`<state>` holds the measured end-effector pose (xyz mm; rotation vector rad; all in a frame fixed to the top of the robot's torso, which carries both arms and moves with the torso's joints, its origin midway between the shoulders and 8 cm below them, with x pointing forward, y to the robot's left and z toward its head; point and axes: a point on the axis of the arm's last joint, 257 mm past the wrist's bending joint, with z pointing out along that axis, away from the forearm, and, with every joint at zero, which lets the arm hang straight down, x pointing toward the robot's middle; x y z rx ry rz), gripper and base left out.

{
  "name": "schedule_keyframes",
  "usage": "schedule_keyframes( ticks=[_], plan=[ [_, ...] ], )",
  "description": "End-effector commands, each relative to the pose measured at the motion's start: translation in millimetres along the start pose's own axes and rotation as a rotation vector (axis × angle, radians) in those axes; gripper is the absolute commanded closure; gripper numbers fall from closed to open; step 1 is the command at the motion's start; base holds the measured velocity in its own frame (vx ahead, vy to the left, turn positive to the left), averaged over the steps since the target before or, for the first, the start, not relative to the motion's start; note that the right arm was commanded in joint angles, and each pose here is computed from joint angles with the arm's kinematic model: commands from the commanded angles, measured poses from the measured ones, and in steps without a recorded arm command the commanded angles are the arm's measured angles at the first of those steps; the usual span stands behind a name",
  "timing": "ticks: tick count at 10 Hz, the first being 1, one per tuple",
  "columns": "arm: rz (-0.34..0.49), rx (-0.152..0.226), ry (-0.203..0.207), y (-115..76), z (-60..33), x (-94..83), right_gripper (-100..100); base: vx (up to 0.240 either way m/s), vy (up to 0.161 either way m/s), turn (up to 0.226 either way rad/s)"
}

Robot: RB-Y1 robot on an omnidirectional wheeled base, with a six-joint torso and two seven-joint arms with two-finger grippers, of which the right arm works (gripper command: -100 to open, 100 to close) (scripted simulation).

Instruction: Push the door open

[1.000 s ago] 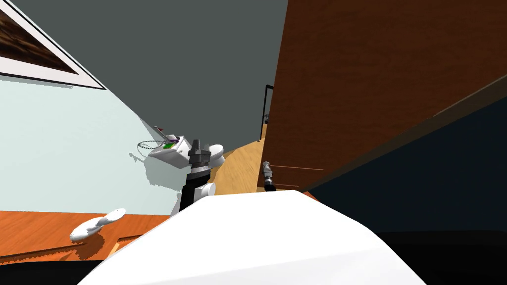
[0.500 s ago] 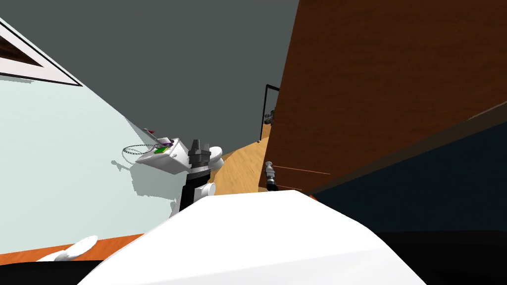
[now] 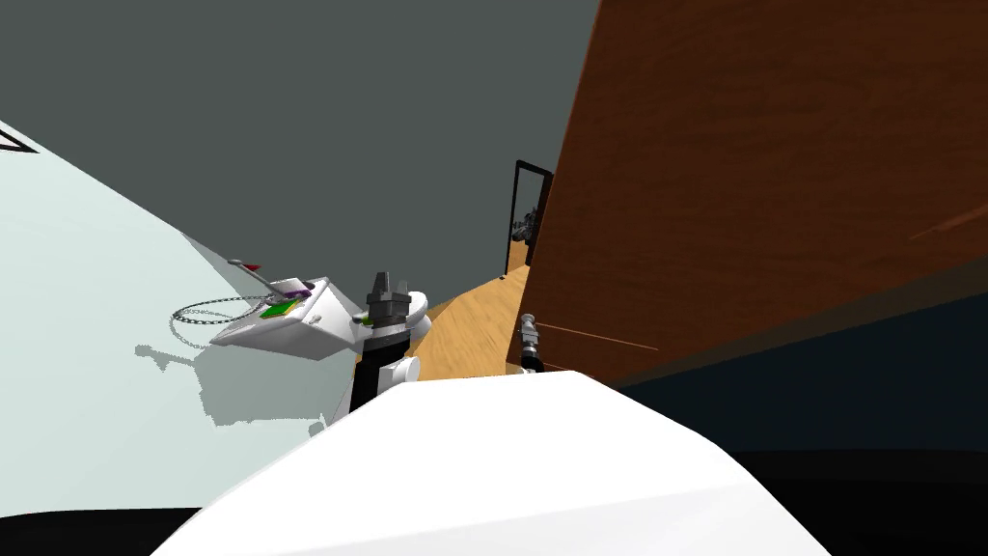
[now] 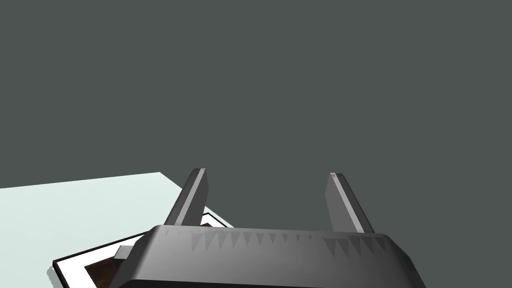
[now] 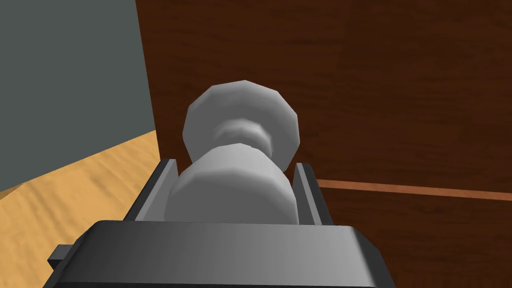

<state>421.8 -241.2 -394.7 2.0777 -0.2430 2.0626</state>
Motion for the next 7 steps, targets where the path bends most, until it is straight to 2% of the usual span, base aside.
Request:
schedule_keyframes(
  ticks=[1,2,3,4,7],
  plan=[
    [0.019,-0.036,0.005,6.4,2.0,2.8,100,0.195,0.067,-0.088],
    [0.011,-0.020,0.000,3.3,0.6,0.4,100,0.090,0.028,-0.030],
    [-0.008,-0.052,0.010,25.3,6.2,2.4,100,0.126,0.024,-0.041],
    [-0.011,-0.058,0.011,29.0,7.0,2.5,100,0.191,0.073,-0.043],
    [-0.017,-0.116,0.014,55.6,11.5,3.5,100,0.225,0.031,-0.072]
  ],
)
